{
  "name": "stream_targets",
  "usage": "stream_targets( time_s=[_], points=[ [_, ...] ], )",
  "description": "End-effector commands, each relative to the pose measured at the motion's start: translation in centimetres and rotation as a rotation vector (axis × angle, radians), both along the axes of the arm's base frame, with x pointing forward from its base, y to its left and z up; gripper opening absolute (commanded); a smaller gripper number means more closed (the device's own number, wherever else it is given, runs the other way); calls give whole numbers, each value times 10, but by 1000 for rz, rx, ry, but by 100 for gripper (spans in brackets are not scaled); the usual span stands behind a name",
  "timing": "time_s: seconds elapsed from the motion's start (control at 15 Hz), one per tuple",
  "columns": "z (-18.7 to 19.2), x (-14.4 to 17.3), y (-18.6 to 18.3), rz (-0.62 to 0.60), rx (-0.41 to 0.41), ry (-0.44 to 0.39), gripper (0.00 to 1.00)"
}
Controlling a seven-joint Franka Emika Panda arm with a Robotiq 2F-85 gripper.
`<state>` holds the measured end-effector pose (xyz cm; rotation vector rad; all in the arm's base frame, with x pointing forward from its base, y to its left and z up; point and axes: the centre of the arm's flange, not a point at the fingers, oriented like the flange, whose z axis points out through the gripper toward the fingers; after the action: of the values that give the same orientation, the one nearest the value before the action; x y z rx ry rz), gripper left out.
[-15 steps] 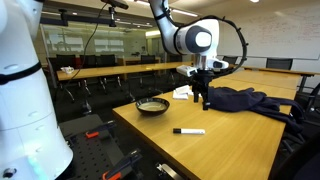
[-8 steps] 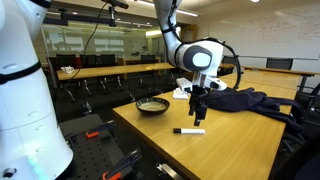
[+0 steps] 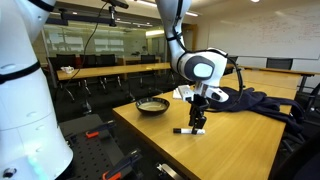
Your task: Put the pen in the bowl
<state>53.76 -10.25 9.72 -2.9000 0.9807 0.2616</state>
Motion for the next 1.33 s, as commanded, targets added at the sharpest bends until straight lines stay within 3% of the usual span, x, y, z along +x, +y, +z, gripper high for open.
stream_targets(
  time_s=[0.0,0.27,0.53,0.73,1.0,1.27],
  points=[
    [-7,13,-1,23,15,4,32],
    [-5,16,-3,42,9,-17,1],
    [38,22,10,236,2,-133,5],
    [87,36,48,388,78,-196,5],
    [127,41,109,624,151,-208,5],
    [121,39,148,848,247,-161,5]
  ],
)
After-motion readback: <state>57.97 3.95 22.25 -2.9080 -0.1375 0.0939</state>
